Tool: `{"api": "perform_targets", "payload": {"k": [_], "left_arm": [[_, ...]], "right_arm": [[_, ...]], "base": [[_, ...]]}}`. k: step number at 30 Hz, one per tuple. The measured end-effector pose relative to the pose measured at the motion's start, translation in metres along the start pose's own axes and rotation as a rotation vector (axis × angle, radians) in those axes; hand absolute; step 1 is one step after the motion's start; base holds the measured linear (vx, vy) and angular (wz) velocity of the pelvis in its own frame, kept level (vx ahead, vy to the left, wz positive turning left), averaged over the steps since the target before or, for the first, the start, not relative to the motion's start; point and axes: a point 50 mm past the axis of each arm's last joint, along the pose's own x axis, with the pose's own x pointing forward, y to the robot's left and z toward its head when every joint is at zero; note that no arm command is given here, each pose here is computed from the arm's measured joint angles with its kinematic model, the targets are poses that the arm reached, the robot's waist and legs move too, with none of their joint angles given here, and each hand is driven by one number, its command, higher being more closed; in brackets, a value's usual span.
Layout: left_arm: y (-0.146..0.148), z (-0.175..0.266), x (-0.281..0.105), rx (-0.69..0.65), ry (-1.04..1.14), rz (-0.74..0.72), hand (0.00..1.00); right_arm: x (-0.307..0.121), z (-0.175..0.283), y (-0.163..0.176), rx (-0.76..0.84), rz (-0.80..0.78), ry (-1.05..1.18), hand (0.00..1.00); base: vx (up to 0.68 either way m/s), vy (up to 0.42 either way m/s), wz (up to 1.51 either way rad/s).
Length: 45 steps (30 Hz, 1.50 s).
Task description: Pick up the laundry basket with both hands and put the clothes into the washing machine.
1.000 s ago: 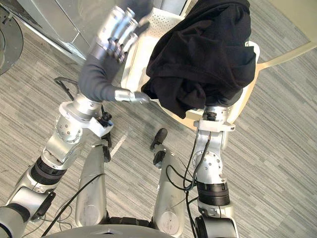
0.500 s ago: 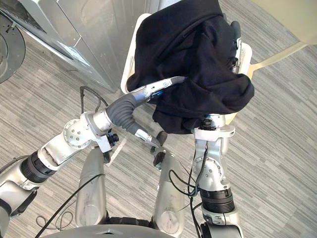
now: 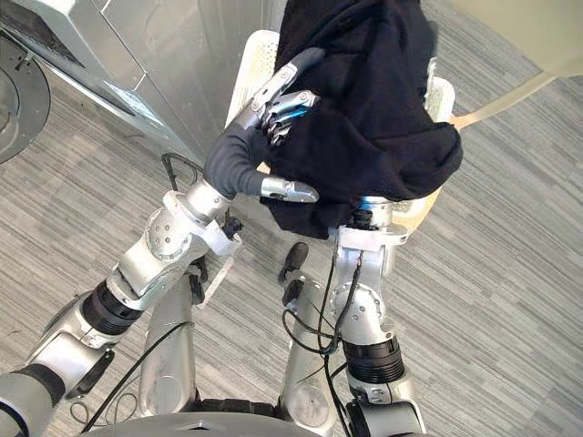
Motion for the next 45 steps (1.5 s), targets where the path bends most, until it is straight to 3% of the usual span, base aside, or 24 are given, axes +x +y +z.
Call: {"api": "perform_targets", "payload": {"k": [8, 12, 13, 24, 25, 30, 45], "left_arm": [[-0.004, 0.002, 0.006, 0.050, -0.012, 0.004, 0.00], [-0.008, 0.005, 0.008, 0.150, -0.048, -0.007, 0.00], [-0.009, 0.006, 0.009, 0.199, -0.055, -0.010, 1.00], [-0.010, 0.007, 0.016, 0.357, -0.074, -0.049, 1.00], [-0.010, 0.008, 0.017, 0.364, -0.082, -0.052, 1.00], [-0.022, 0.014, 0.026, 0.380, -0.129, -0.100, 1.00], [-0.008, 0.008, 0.020, 0.292, -0.124, 0.032, 1.00]], "right_arm": [[-0.002, -0.002, -0.001, 0.002, -0.006, 0.016, 1.00], [-0.014, -0.012, 0.000, 0.077, -0.017, 0.063, 1.00], [-0.015, -0.013, -0.001, 0.106, -0.034, 0.058, 1.00], [-0.017, -0.013, -0.007, 0.129, -0.059, 0.067, 1.00], [-0.019, -0.017, -0.009, 0.126, -0.066, 0.087, 0.00], [-0.043, -0.062, 0.004, 0.240, -0.050, 0.348, 0.00], [-0.046, -0.059, 0.000, 0.169, -0.087, 0.340, 0.00]], "base": [[0.02, -0.006, 0.02], [0.00, 0.000, 0.00], [0.00, 0.000, 0.00], [0.00, -0.001, 0.00], [0.00, 0.000, 0.00], [0.00, 0.000, 0.00], [0.02, 0.006, -0.11]]}}
